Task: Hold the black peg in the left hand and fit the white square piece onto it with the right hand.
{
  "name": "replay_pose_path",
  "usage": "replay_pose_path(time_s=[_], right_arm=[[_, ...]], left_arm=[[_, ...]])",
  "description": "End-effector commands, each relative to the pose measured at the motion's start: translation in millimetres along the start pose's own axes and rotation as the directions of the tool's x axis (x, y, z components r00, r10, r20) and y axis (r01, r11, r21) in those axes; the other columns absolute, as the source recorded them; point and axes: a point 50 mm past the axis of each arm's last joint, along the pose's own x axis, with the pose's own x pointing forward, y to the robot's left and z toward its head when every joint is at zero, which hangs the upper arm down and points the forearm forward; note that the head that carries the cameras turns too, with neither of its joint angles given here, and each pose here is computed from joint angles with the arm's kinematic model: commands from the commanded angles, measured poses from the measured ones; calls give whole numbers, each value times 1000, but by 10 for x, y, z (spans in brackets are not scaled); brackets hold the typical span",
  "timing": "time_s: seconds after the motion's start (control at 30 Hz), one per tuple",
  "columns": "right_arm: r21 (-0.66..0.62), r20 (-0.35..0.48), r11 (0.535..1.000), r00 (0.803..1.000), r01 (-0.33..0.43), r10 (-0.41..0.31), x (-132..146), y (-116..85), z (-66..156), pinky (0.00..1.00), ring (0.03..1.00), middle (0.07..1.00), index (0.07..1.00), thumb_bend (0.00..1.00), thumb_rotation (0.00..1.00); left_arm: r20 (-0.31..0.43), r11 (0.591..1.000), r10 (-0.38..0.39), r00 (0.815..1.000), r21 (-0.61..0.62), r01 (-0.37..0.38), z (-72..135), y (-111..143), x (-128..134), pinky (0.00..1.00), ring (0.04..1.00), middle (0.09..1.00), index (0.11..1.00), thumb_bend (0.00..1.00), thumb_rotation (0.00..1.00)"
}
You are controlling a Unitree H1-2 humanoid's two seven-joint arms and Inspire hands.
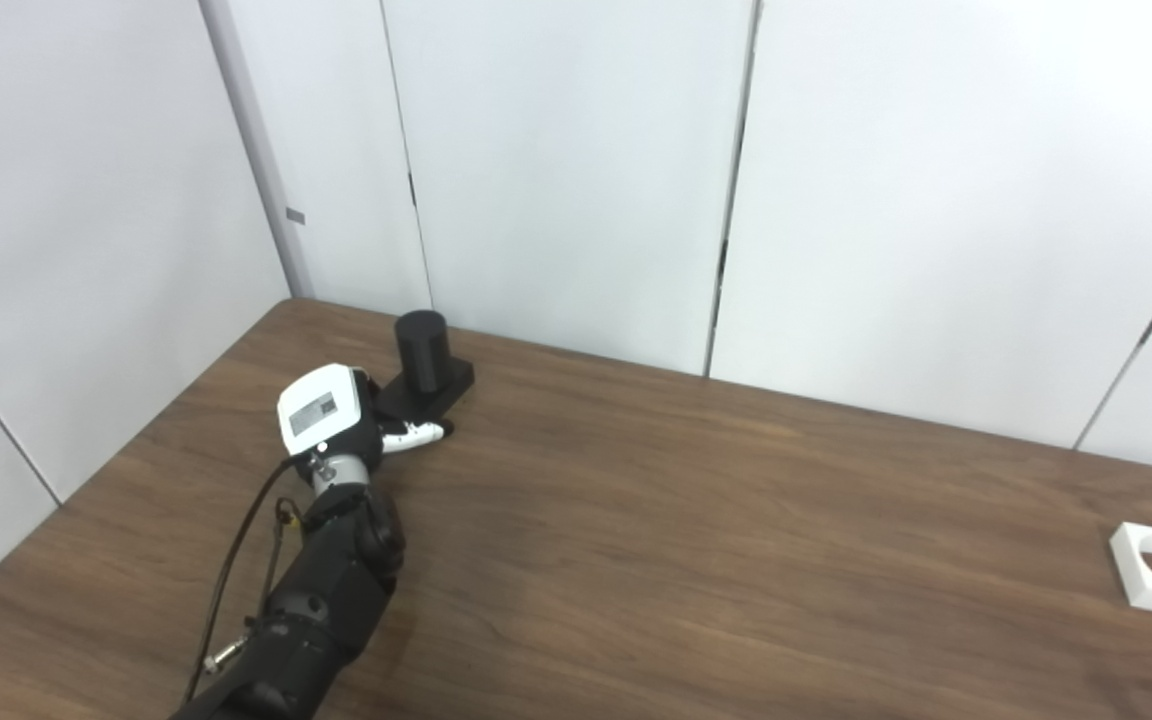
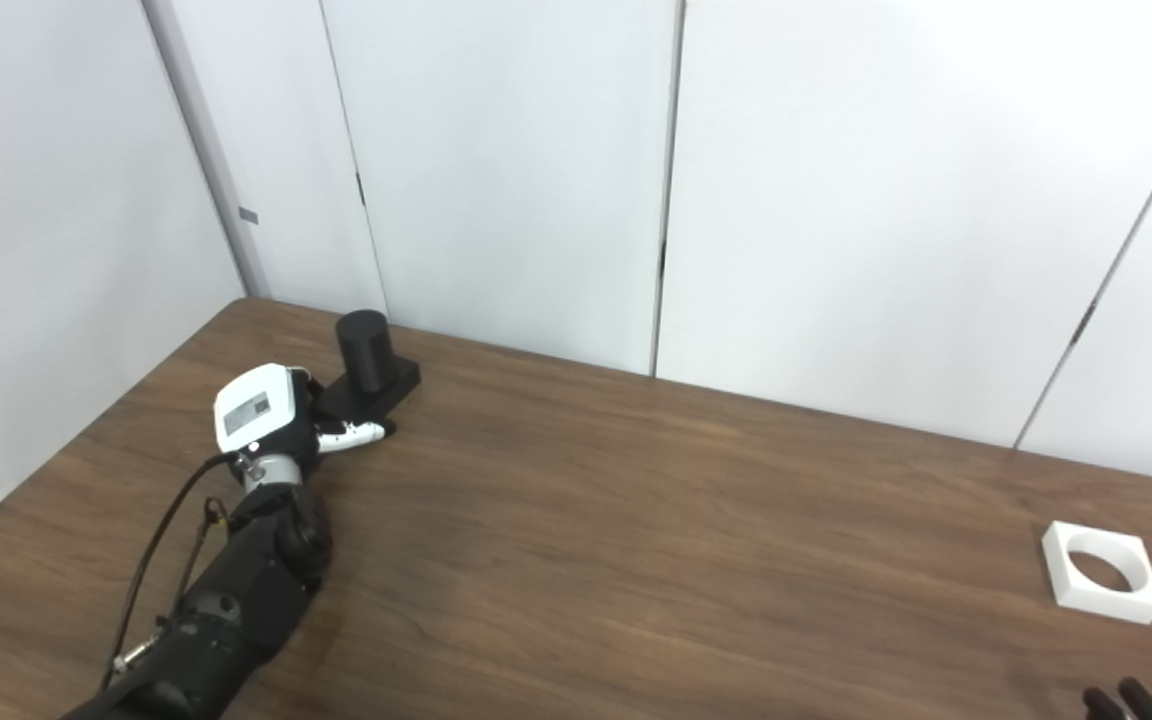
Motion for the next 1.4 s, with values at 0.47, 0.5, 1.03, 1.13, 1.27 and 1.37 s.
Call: replay_pose_path(time_s=[0.47,0.5,1.03,1.13,1.27,1.37], right_arm=[[43,6,998,999,-39,38,-10,49,-63,1000,970,921,943,731,865],[47,-1,998,999,-36,36,-10,58,-54,1000,975,923,945,726,866],[28,-9,999,1000,-20,20,-19,130,9,1000,989,934,977,661,910],[40,-10,999,1000,-18,18,-25,146,17,1000,999,939,986,634,910],[30,1,999,1000,-23,23,-28,190,66,1000,1000,947,999,594,910],[34,5,999,1000,-28,28,-32,224,118,1000,1000,949,1000,550,902]], left_arm=[[107,999,-4,994,-37,8,24,53,-254,810,783,706,481,519,53],[125,999,-7,992,-36,12,30,47,-325,821,785,709,481,519,52],[394,975,-94,914,-151,165,352,182,-1520,814,766,692,485,515,56],[436,960,-123,891,-175,218,369,224,-1710,813,780,710,486,512,58],[492,934,-173,853,-194,301,340,250,-1958,751,782,719,487,514,53],[529,919,-210,822,-180,350,319,260,-2143,660,739,721,488,514,52]])
